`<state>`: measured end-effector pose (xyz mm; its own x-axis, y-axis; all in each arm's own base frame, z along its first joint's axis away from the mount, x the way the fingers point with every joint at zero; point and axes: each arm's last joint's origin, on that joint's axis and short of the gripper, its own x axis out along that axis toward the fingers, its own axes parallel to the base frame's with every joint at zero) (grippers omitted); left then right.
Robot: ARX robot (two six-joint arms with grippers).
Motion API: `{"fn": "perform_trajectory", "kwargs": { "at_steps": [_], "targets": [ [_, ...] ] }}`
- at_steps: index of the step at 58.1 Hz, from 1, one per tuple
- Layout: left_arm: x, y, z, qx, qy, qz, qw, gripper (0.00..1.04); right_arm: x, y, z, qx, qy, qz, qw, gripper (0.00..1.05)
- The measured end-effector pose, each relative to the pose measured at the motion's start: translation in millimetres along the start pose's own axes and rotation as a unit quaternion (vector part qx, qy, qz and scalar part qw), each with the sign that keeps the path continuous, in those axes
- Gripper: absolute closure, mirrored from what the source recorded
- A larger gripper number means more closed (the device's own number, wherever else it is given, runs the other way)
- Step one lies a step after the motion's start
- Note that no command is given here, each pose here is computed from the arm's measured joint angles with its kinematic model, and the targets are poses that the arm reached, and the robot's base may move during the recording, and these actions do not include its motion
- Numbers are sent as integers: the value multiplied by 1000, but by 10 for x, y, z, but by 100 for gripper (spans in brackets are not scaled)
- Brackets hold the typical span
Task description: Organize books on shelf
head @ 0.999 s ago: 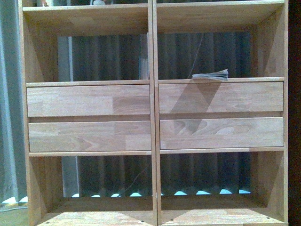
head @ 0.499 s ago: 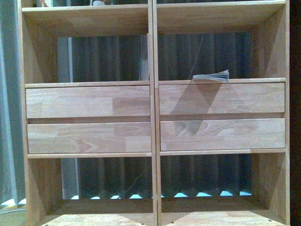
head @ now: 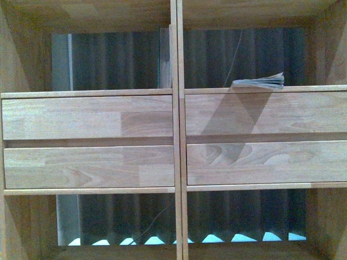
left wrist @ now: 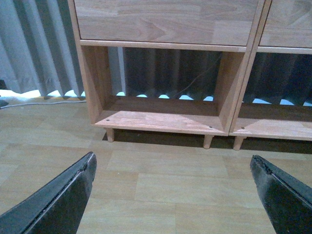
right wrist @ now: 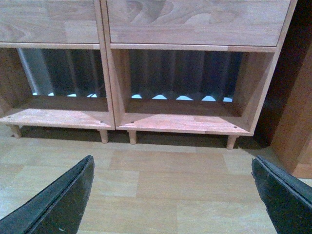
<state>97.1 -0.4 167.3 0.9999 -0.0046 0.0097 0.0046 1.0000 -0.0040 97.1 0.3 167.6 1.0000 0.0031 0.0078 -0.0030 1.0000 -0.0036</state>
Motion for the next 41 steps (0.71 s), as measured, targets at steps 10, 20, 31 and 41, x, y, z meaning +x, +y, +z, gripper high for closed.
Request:
{"fn": "perform_trajectory", "kwargs": {
  "at_steps": [10, 20, 31, 41],
  "targets": [
    [0, 0, 0, 0, 0, 0, 1000, 7, 0, 0, 0, 0, 0, 0, 1000, 7],
    [0, 0, 0, 0, 0, 0, 1000, 7, 0, 0, 0, 0, 0, 0, 1000, 7],
    [0, 0, 0, 0, 0, 0, 1000, 7, 0, 0, 0, 0, 0, 0, 1000, 7],
    [0, 0, 0, 0, 0, 0, 1000, 7, 0, 0, 0, 0, 0, 0, 1000, 7]
  ]
}}
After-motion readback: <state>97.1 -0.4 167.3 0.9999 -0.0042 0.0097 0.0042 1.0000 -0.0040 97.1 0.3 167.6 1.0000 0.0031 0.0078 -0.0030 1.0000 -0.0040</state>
